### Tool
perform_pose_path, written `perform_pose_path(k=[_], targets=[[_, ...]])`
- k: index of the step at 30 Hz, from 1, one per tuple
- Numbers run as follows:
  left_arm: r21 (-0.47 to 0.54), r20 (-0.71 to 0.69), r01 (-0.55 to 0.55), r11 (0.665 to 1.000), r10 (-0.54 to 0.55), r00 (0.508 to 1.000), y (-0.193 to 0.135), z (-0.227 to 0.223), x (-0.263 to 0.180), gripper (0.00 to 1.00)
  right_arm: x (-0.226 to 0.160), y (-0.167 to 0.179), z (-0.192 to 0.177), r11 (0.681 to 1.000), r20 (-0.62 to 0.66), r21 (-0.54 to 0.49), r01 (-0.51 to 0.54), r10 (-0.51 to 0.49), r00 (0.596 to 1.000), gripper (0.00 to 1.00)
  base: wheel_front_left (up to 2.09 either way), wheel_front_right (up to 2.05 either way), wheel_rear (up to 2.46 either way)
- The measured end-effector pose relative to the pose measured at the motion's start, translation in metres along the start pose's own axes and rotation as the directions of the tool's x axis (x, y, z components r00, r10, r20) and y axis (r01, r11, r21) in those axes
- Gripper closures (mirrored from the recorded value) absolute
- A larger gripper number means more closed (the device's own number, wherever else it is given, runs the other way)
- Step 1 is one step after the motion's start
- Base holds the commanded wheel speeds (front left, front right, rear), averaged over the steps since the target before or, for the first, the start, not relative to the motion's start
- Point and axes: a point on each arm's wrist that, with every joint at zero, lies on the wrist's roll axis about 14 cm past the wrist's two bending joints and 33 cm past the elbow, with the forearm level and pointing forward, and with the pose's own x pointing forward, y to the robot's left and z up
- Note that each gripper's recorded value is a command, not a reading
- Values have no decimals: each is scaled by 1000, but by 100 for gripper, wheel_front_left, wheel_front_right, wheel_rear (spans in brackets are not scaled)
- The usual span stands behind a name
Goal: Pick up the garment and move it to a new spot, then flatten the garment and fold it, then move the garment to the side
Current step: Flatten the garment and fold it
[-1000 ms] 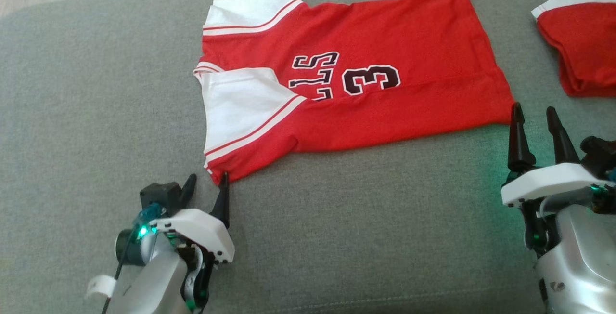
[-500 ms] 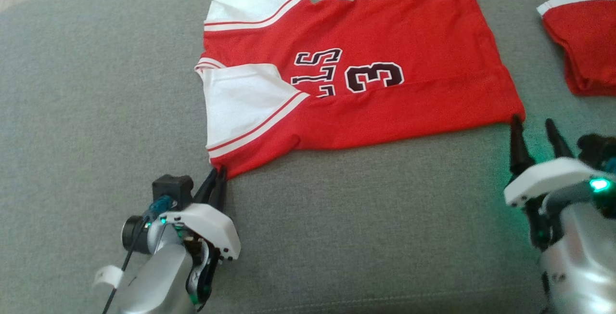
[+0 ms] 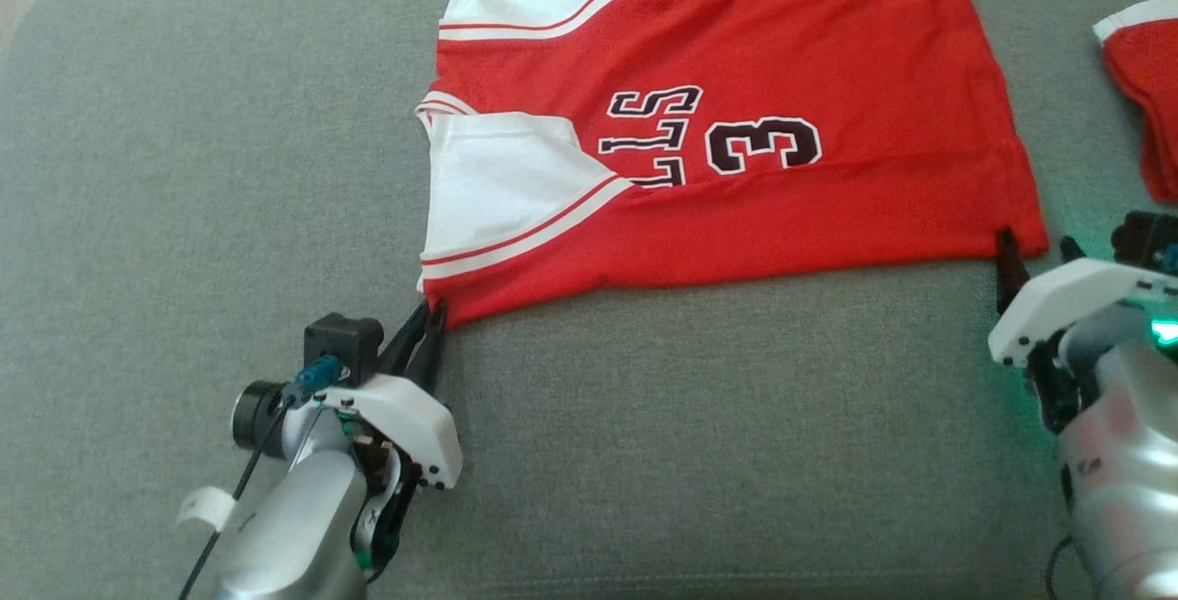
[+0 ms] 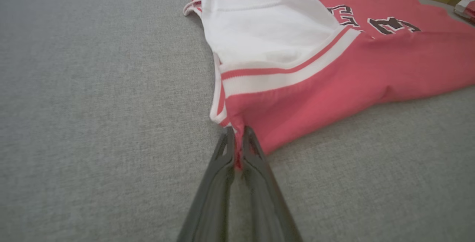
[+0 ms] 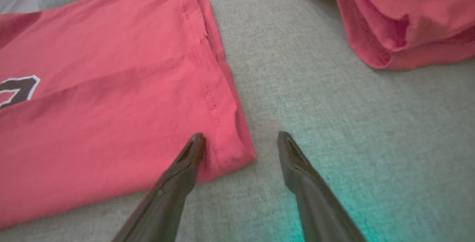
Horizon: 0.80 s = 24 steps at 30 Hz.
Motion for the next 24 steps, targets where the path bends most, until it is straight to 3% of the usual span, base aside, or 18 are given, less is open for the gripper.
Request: perform_pose_path(k=[1, 2, 3, 15, 24], targets=[[1, 2, 1, 1000, -1, 1000, 0, 1, 0, 100, 1, 1, 3, 1000, 0, 1, -1, 1, 1000, 51, 0, 0, 0], [4, 5, 0, 1000, 0, 1000, 1, 3, 0, 100, 2, 2, 4, 1000, -1, 2, -3, 3, 1000, 93, 0, 0, 0], [6, 8, 0, 1000, 0, 1000, 1, 4, -1, 100, 3, 3, 4, 1000, -10, 2, -5, 5, 1000, 100, 0, 0, 0], [52, 55, 10, 999, -13, 998, 2, 26, -11, 100, -10, 7, 5, 1000, -6, 10, -24, 24, 1000, 100, 0, 0, 0], [46, 0, -1, 999, 1, 1000, -8, -1, -62, 100, -42, -6, -16, 999, -3, 13, -33, 34, 999, 100, 0, 0, 0]])
